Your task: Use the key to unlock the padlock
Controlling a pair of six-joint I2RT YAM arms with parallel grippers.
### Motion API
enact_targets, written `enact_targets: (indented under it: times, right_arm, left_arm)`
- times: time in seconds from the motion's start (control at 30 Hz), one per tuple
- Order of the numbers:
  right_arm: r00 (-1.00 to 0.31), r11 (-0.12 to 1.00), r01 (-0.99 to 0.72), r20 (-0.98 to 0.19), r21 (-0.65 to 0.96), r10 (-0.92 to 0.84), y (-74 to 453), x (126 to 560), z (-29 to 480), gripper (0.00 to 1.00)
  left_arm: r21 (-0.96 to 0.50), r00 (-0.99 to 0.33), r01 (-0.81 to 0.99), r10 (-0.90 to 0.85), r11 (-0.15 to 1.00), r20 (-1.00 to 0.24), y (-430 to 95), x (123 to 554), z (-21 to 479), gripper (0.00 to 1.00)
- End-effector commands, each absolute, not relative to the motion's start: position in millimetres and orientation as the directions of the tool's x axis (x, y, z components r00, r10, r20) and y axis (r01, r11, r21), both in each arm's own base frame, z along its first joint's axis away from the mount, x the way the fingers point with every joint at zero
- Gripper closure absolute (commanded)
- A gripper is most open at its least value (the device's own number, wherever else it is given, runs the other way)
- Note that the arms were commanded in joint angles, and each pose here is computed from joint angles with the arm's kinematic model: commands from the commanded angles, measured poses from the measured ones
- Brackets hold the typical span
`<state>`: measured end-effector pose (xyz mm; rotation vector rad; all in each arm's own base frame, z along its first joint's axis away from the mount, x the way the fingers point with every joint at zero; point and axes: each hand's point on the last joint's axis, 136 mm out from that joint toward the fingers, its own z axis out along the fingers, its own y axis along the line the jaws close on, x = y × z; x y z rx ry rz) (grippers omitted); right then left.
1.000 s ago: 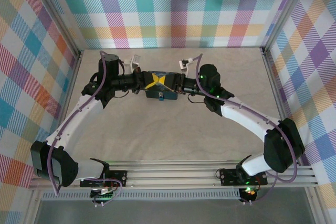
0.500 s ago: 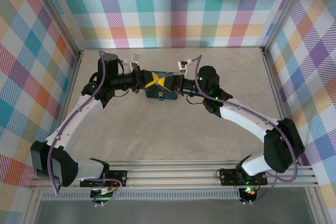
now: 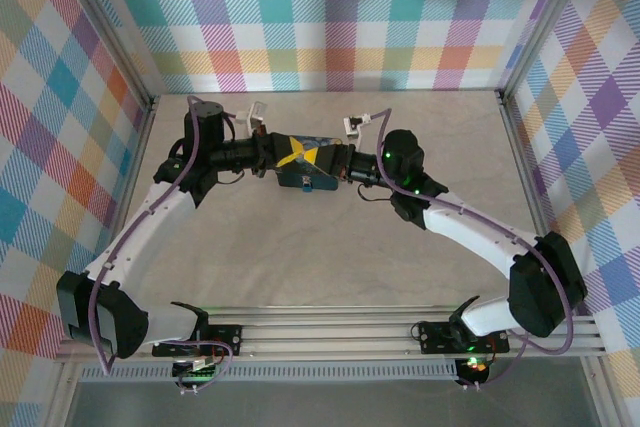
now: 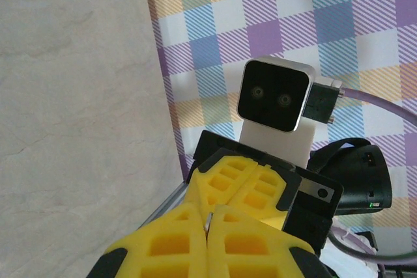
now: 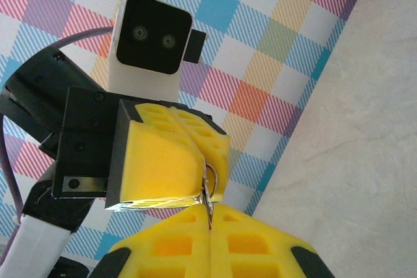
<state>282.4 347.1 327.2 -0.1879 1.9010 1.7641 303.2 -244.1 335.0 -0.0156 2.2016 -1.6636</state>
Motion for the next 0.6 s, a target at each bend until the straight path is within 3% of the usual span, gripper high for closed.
enact_targets:
  times: [0.0, 0.37, 0.47, 0.57]
  right_arm:
    - [-0.807, 0.107, -0.53, -0.539, 0.841, 0.242, 346.6, 272.9, 345.8, 1.0]
    - [-0.8, 0.102, -0.58, -0.588, 0.809, 0.115, 345.3, 246.7, 346.4, 1.0]
    - [-0.792, 0.148, -0.592, -0.606, 0.793, 0.078, 338.4, 237.6, 340.4, 1.0]
    - [-0.763, 0.281, -0.635, -0.64, 0.719, -0.087, 327.3, 225.9, 322.8, 1.0]
  left_arm:
    - [-0.937, -0.939, 0.228, -0.197, 0.264, -0.284, -246.7, 286.3, 343.8, 1.0]
    - [-0.9, -0.929, 0.29, -0.13, 0.325, -0.346, -238.6, 255.3, 328.0, 0.98]
    - [-0.863, -0.906, 0.343, -0.114, 0.372, -0.409, -230.7, 247.1, 324.9, 0.66]
    - [-0.794, -0.864, 0.418, -0.076, 0.442, -0.498, -216.9, 245.7, 329.4, 0.47]
